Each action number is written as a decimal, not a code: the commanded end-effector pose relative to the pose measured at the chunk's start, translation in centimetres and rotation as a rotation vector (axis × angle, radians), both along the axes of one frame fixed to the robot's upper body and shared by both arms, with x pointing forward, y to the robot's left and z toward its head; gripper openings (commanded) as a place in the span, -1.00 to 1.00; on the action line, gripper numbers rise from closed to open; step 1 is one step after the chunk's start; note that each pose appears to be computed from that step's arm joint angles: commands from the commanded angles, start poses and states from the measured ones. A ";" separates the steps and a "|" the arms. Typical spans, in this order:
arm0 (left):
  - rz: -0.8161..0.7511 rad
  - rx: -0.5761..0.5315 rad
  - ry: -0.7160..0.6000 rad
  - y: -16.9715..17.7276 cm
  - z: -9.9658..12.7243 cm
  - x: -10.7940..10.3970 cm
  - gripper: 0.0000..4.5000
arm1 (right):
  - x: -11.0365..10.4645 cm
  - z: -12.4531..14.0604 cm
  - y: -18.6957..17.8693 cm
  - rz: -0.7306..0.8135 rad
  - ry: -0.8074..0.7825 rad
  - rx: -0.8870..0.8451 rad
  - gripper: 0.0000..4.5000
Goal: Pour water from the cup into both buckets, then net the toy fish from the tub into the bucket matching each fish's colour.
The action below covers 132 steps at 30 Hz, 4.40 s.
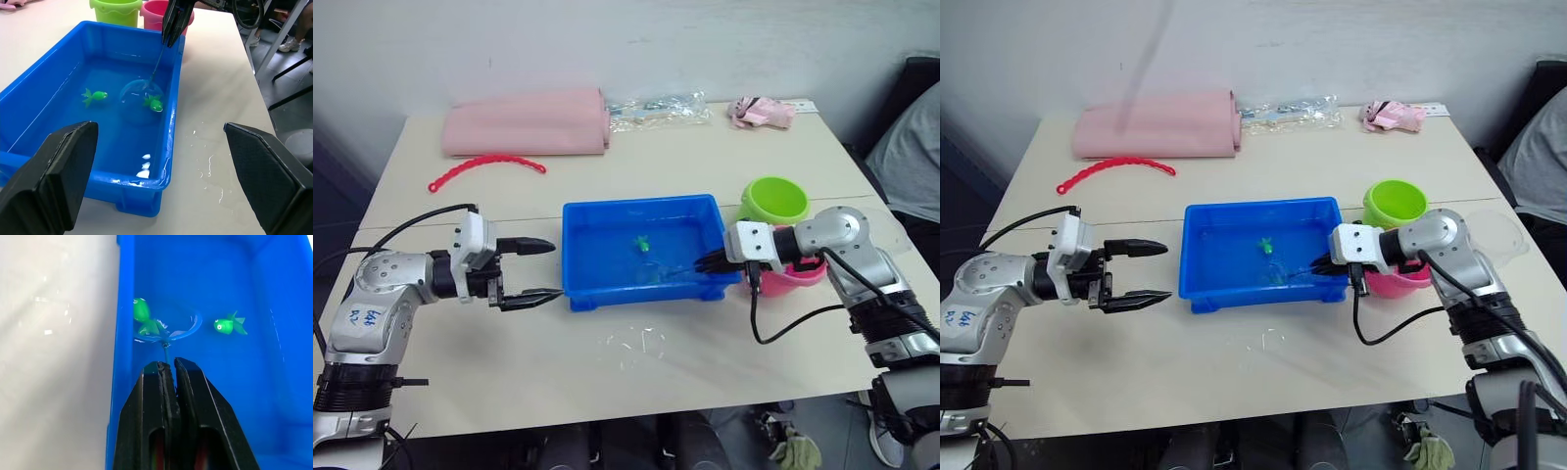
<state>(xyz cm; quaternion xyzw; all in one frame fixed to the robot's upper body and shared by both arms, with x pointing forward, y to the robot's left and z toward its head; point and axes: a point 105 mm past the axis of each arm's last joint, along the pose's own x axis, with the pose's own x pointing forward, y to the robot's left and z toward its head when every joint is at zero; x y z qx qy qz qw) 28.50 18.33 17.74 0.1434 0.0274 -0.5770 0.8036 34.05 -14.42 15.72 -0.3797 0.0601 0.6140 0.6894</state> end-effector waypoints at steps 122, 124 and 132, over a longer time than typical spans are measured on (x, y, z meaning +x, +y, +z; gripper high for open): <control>-0.023 0.032 -0.051 0.6 2.2 1.0 0.99 | 0.7 2.9 -3.0 -0.094 0.087 0.093 -1.00; -0.022 0.021 -0.053 0.5 2.3 1.0 0.99 | 0.6 3.3 -2.9 -0.121 0.119 0.164 -1.00; -0.014 -0.087 -0.066 -0.8 3.3 1.5 0.99 | 0.2 4.7 -3.9 -0.205 0.116 0.290 -1.00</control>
